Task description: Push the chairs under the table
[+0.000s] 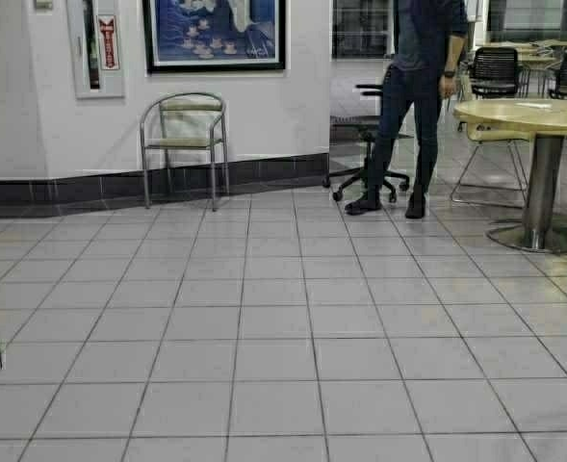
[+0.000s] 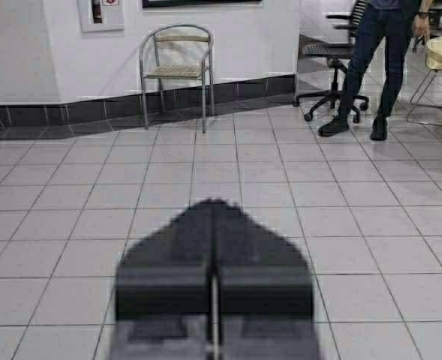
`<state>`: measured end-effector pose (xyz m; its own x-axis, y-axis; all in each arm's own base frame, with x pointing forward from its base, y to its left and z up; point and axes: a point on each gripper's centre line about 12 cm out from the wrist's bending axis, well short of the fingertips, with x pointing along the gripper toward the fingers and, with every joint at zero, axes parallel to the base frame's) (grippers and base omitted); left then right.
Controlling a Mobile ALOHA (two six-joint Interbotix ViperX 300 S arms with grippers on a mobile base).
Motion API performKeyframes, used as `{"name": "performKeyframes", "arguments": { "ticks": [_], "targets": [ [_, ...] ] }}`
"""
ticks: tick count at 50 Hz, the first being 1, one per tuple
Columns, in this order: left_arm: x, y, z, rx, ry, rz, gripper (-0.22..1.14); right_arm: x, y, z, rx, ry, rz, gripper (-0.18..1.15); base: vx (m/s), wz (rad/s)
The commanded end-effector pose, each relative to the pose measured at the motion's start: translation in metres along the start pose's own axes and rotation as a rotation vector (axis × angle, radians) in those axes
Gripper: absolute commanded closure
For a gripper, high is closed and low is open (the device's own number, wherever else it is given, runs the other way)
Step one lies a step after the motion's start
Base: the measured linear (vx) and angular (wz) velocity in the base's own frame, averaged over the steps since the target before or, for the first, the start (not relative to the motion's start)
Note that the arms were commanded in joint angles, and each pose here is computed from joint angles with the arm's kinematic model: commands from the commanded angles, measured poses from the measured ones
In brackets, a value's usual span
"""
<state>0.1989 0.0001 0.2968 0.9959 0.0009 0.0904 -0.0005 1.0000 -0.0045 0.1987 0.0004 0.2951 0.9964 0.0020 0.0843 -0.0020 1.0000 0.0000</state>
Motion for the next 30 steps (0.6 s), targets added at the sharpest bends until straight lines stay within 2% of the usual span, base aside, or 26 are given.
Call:
{"name": "performKeyframes", "arguments": {
  "ticks": [1,7,30],
  "targets": [
    [0.0001,-0.0018,-0.0003,-0.016,0.032,-0.009,0.94,0.0020,0.0006,0.0001,0.006,0.011,0.003,0.94,0.00,0.00],
    [0.0009,-0.0019,0.0010,-0.018,0.035,-0.009,0.89,0.0030,0.0006,-0.0006,0.009,0.046,0.002,0.92,0.00,0.00],
    [0.0019,-0.0022,0.0062,-0.009,0.022,-0.011,0.89,0.0083,-0.0025,0.0002,0.001,0.101,-0.012,0.93,0.04,0.01]
  ]
}}
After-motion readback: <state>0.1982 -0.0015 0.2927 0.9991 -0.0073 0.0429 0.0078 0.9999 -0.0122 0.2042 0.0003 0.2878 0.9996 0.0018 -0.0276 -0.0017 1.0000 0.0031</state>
